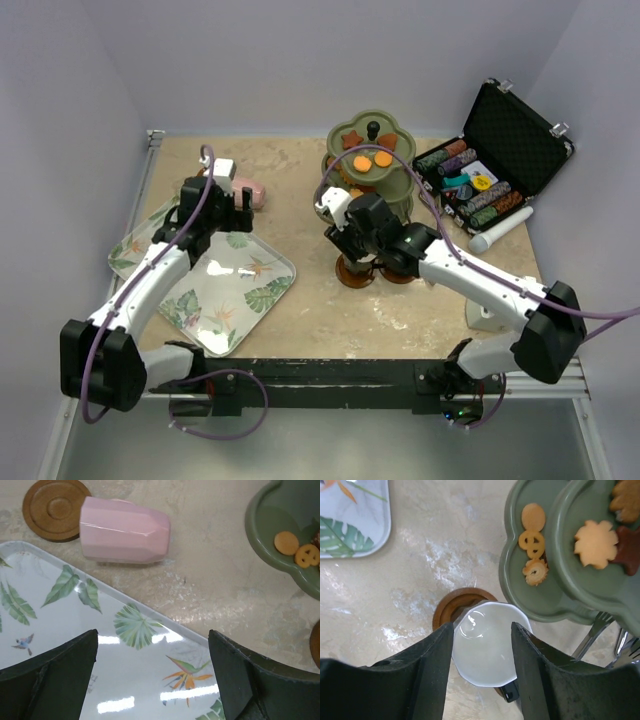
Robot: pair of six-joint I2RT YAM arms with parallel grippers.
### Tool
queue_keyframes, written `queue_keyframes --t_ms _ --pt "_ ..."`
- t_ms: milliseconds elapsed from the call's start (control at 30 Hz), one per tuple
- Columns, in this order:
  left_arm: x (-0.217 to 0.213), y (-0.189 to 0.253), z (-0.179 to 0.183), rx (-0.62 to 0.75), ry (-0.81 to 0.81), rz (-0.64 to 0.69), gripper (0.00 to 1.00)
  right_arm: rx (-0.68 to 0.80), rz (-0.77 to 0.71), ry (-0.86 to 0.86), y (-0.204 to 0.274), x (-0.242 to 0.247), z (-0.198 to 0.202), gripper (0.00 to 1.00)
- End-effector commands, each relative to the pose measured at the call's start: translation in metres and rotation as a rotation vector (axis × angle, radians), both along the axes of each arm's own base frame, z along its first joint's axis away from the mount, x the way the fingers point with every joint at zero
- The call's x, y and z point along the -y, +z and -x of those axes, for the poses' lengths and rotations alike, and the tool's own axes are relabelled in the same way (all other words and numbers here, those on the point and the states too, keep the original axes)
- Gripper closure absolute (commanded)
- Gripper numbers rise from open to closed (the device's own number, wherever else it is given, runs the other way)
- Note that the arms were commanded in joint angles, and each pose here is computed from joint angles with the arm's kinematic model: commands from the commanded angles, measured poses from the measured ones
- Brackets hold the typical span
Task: Serve the afternoon tea
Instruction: Place the cup on the coaster, then adjust the cup at the center of the board.
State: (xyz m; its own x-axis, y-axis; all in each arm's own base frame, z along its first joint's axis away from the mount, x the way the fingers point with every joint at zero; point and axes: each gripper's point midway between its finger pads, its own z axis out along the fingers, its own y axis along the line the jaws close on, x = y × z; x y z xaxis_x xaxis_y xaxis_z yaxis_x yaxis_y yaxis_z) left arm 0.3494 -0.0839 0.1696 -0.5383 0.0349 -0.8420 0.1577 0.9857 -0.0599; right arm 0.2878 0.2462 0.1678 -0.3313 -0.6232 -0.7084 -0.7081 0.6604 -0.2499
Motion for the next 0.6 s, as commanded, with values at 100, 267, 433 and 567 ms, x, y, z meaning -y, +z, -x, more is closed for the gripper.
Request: queue_keyframes --t_ms 100,267,433,567 --pt "-0.031 0.048 -0.067 0.101 0.143 0.081 0.05 0.209 -0.246 -0.042 0.096 -0.012 -0.017 0.47" --pt "-0.043 0.031 -0.11 0.062 0.136 0.076 0.08 0.306 -0.355 -0.013 0.139 -0.012 -0.011 0.47" --pt "-0.044 -0.005 -0.135 -0.042 0.068 0.156 0.09 0.358 -0.37 0.007 0.151 -0.005 -0.005 0.46" --pt "-0.052 -0.024 -0.145 -0.079 0.039 0.197 0.1 0.356 -0.346 0.032 0.142 -0.007 -0.005 0.46"
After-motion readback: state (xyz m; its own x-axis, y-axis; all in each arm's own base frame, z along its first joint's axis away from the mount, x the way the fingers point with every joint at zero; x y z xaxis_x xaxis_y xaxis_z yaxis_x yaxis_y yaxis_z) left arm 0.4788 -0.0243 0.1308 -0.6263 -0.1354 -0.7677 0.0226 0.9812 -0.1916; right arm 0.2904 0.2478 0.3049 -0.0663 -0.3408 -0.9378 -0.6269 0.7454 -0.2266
